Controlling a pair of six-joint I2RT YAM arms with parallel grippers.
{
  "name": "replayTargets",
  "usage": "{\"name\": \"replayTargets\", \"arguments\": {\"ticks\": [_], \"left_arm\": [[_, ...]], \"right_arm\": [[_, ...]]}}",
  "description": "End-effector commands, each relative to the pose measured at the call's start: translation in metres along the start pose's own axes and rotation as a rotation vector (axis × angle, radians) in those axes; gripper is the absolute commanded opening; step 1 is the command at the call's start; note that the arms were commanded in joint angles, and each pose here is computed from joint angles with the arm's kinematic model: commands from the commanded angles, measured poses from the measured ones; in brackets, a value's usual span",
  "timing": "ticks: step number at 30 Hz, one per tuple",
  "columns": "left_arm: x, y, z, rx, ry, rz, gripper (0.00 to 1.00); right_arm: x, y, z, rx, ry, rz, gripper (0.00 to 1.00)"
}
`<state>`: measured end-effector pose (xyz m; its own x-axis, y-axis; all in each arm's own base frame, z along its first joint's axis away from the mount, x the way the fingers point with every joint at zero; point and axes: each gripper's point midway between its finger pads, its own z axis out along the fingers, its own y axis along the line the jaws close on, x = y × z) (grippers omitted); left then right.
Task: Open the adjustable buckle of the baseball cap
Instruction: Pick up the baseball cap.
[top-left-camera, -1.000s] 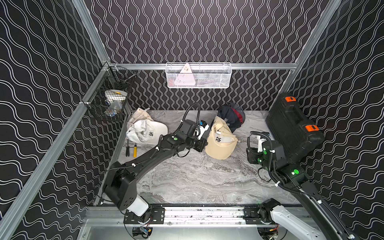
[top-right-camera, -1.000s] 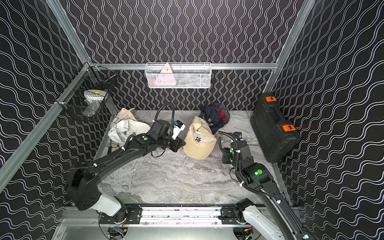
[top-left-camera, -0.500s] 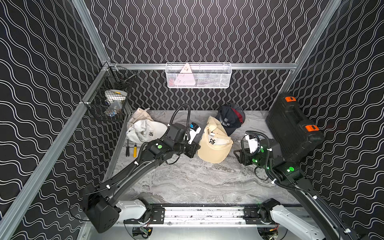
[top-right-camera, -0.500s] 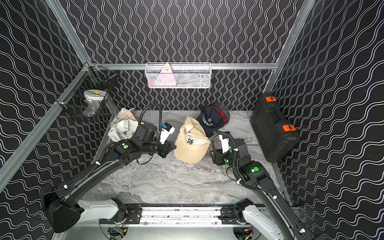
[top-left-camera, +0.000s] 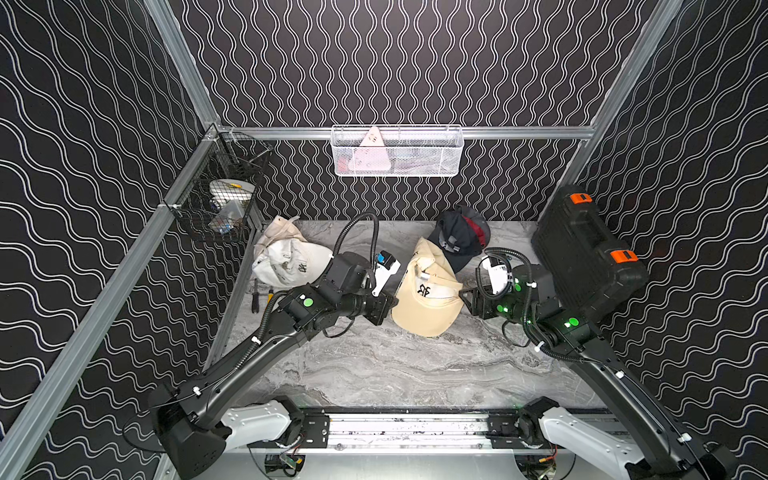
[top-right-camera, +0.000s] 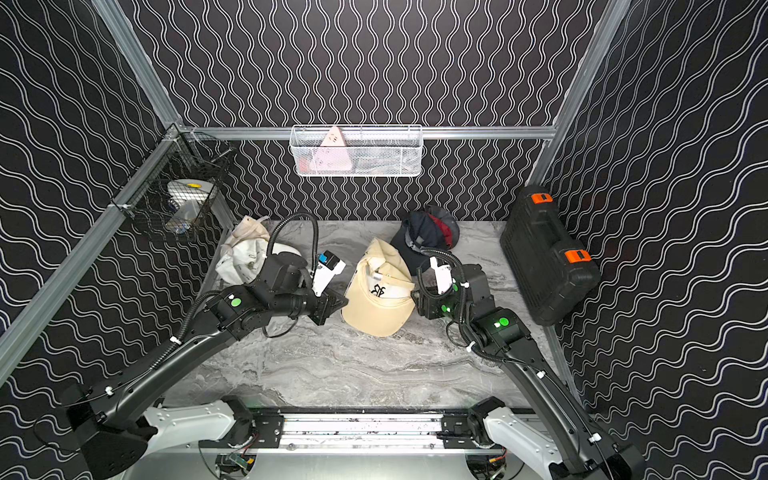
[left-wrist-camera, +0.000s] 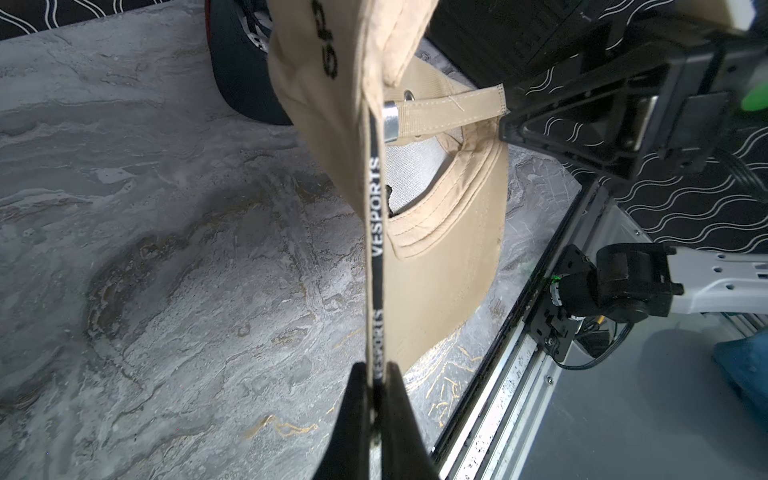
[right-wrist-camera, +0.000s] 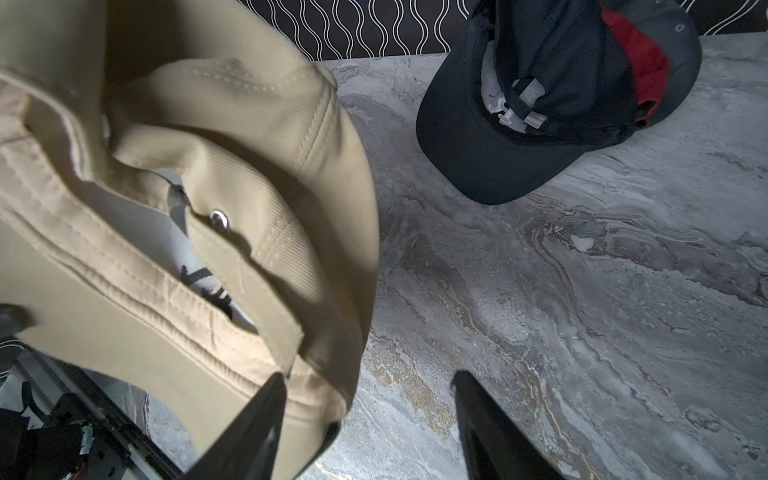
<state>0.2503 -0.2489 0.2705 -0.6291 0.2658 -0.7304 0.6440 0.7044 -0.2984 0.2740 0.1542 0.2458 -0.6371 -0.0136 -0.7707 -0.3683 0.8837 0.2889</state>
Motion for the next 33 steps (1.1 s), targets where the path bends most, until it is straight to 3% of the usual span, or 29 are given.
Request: {"name": "replayTargets", "arguments": {"ticks": [1,10,21,33], "left_arm": [[-0.01,-0.005,-0.006,-0.001,-0.032,0.019,0.0],[-0.014,-0.02,-0.014,0.036,-0.048,0.04,0.0],[-0.014,-0.04,-0.022,0.133,-0.064,0.051,0.0],[-0.009,-0.049,-0.021,0.187,-0.054,0.056,0.0]], "right_arm": [[-0.009,0.006,0.0,-0.026,-0.035,-0.016,0.65],[-0.014,0.007,-0.002,-0.03,-0.08,-0.023,0.62],[-0.027,0.018,-0.008,-0.093,-0.161,-0.015,0.49],[-0.035,0.029,-0.011,-0.159,-0.202,-0.002,0.47]]}}
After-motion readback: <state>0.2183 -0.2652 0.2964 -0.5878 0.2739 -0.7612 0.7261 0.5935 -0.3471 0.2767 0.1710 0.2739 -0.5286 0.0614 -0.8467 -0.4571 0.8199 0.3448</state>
